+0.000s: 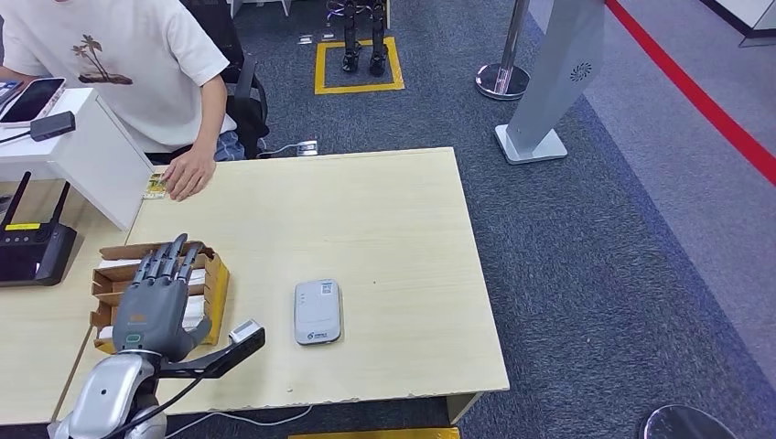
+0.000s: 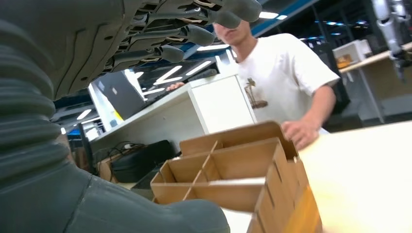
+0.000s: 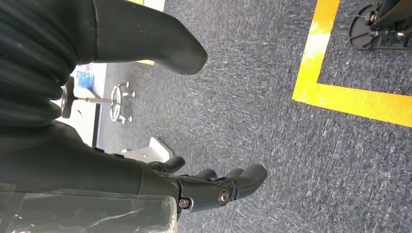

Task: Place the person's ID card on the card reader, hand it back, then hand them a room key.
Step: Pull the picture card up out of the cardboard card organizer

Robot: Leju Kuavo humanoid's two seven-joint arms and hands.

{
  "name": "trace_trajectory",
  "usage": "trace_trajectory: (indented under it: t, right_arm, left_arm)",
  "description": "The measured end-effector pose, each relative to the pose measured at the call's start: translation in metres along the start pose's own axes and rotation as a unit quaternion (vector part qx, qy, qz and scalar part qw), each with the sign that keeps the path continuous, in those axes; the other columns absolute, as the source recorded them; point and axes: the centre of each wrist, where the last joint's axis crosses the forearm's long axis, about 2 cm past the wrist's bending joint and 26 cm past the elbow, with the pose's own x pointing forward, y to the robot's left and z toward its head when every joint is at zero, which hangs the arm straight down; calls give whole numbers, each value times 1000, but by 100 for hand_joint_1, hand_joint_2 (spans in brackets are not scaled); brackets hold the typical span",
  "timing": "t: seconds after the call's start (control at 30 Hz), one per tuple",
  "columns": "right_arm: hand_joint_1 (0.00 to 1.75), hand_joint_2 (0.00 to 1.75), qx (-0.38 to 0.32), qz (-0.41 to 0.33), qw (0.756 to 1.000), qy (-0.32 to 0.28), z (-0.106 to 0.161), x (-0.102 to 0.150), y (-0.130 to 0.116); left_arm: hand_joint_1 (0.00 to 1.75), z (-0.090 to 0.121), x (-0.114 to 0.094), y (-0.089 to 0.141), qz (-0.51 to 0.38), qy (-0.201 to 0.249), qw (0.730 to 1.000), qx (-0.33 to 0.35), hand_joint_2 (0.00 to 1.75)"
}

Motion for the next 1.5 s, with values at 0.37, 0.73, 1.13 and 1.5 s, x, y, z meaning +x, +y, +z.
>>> trace_trajectory:
  t: [0.37, 0.73, 1.13, 1.5]
  right_arm:
    - [0, 175, -1, -13, 1000, 3, 0, -2, 0]
    - [0, 175, -6, -28, 1000, 7, 0, -3, 0]
    - [0, 175, -6, -27, 1000, 14, 0, -3, 0]
    - [0, 175, -5, 5, 1000, 6, 0, -1, -1]
  left_arm:
    - [0, 53, -5, -10, -3, 0, 999, -37, 175]
    - [0, 78, -2, -8, -17, 25, 999, -45, 175]
    - [0, 91, -9, -7, -64, 100, 992, -49, 175]
    - [0, 56, -42, 3, -57, 141, 988, 4, 175]
